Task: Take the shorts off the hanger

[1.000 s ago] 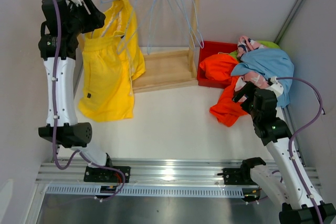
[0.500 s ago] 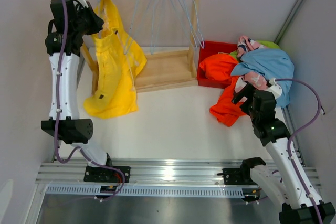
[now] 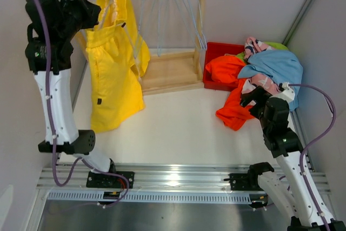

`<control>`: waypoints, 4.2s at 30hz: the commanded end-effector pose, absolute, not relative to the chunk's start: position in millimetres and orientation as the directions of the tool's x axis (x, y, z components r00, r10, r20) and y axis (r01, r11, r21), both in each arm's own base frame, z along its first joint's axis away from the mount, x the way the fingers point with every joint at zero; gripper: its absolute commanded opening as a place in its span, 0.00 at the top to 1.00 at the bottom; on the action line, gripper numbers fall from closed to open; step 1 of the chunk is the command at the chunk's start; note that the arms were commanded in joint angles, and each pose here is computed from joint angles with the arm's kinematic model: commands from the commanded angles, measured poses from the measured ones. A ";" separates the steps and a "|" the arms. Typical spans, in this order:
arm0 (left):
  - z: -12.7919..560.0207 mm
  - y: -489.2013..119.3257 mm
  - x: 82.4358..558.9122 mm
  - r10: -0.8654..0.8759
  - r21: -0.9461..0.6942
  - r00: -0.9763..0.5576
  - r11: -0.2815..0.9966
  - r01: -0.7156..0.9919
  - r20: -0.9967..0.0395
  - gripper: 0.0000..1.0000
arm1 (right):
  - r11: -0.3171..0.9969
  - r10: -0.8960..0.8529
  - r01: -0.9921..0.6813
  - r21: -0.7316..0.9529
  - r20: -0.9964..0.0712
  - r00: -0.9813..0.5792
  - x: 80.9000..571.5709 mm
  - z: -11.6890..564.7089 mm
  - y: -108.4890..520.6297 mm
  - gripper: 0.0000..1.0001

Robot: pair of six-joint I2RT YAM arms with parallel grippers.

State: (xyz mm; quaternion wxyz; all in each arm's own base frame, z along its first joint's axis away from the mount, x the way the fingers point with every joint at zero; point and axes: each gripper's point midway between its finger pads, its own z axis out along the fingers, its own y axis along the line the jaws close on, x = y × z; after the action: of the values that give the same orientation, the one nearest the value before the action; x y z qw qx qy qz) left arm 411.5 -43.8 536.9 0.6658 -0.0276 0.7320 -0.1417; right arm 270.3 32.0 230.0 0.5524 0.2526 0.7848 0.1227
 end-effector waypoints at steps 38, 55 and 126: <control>537.5 -160.5 71.6 -0.252 -0.148 -0.036 0.442 0.885 -0.967 1.00 | 0.632 0.423 -0.674 0.384 -0.899 -0.115 233.7 443.1 218.5 0.00; 519.0 -167.7 74.4 -0.200 -0.182 -0.110 0.388 0.903 -0.974 1.00 | 0.847 0.458 -0.351 0.400 -0.884 0.098 302.0 459.3 127.9 1.00; 489.4 -105.2 412.5 -0.129 -0.175 -0.209 0.960 0.219 -0.969 1.00 | 0.820 0.527 0.375 0.432 -0.826 -0.200 352.3 185.0 57.4 0.00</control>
State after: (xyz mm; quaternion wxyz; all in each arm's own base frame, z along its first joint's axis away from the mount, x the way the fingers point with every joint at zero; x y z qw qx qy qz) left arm 408.0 -109.5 452.8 0.5953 0.0218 0.7906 -0.1419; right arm 355.7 47.1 177.0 0.5419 0.2564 0.8001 0.0227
